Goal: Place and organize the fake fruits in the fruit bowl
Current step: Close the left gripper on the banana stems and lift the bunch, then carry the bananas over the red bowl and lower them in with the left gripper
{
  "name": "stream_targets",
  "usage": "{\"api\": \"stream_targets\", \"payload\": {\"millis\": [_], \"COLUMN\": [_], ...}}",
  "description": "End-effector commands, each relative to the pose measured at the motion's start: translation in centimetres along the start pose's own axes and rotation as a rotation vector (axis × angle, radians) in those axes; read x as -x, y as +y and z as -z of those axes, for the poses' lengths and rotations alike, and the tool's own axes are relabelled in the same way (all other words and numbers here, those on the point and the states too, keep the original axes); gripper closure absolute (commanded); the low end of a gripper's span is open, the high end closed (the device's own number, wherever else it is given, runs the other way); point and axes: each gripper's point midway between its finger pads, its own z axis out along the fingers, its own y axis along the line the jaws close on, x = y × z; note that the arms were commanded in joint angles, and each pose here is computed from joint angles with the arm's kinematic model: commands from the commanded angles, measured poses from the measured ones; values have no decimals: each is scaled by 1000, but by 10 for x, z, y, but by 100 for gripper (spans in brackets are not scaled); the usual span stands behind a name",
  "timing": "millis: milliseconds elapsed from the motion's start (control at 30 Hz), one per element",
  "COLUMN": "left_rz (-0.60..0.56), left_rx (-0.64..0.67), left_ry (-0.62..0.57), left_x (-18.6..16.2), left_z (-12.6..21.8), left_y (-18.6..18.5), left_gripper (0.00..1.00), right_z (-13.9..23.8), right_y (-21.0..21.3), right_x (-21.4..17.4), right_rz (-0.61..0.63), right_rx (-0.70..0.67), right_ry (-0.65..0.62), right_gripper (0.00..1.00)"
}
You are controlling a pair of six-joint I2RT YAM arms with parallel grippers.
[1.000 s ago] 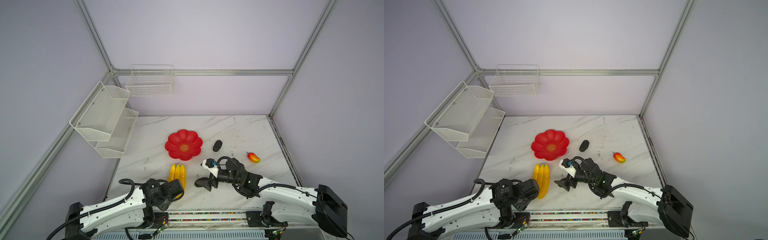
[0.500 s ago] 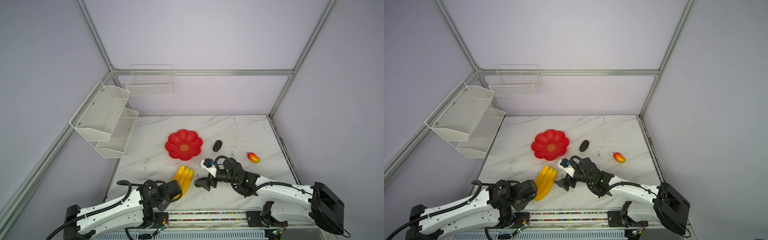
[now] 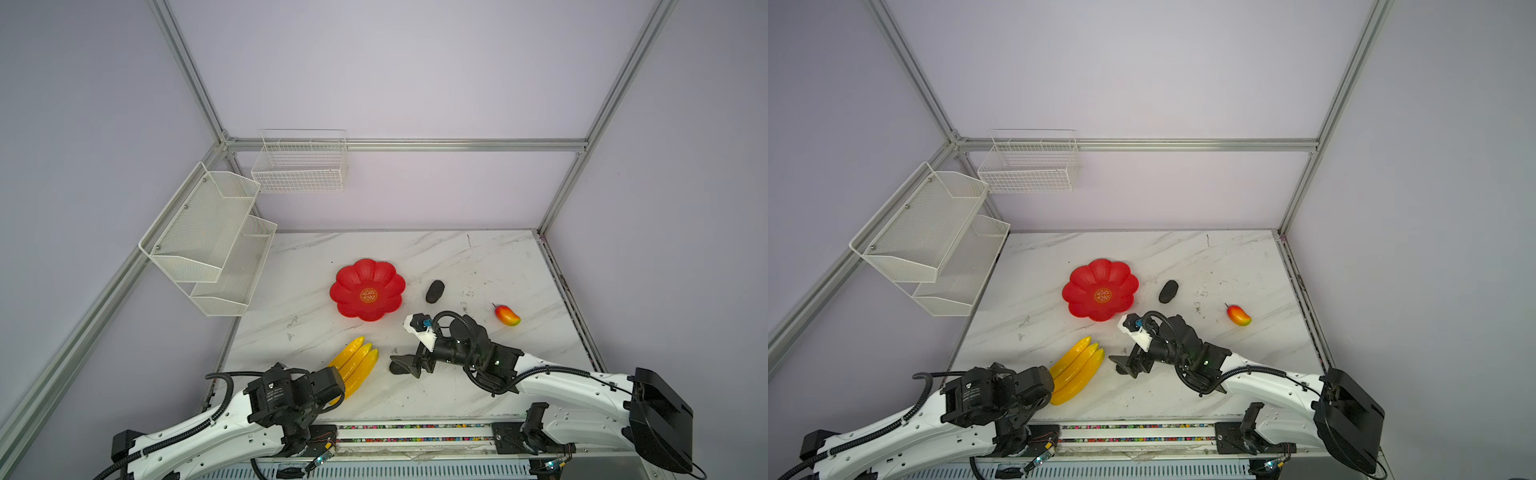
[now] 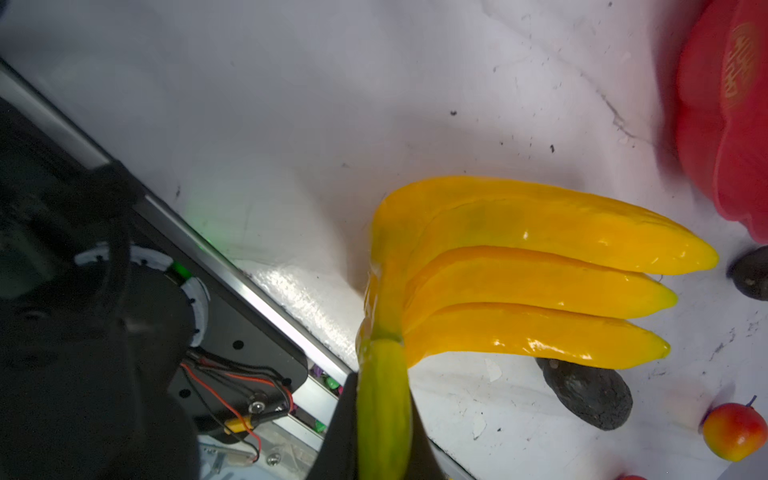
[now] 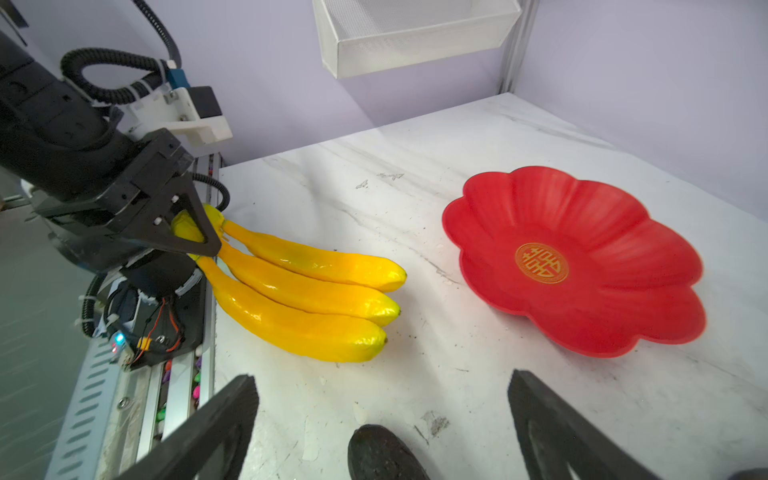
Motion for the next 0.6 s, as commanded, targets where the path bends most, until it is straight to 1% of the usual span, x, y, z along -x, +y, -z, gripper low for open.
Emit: {"api": "stream_targets", "payload": {"millis": [0, 67, 167, 233, 300, 367, 433, 500, 567], "left_rz": [25, -27, -134, -236, -351, -457, -540, -577, -636], "left_rx": [-157, -203, -263, -282, -259, -235, -231, -208, -166], "left_ry": [-114, -175, -266, -341, -400, -399, -377, -374, -345], "left_x": [33, 46, 59, 66, 70, 69, 72, 87, 102], "left_z": [41, 61, 92, 110, 121, 118, 107, 94, 74], "left_y": [-30, -43, -72, -98, -126, -164, -198, -222, -245], "left_gripper": [95, 95, 96, 96, 97, 97, 96, 96, 96], "right_z": [15, 22, 29, 31, 33, 36, 39, 42, 43], "right_y": [-25, -43, -67, -83, -92, -92, -94, -95, -95], "right_x": [14, 16, 14, 8, 6, 6, 7, 8, 8], "right_rz": [-31, -68, -137, -187, -221, -223, -222, -222, -223], "right_rx": [-132, -189, -238, -252, -255, -251, -263, -265, -260], "right_ry": [-70, -87, -104, -97, -103, -114, -125, -133, -139], "right_gripper": [3, 3, 3, 3, 3, 3, 3, 3, 3]}}
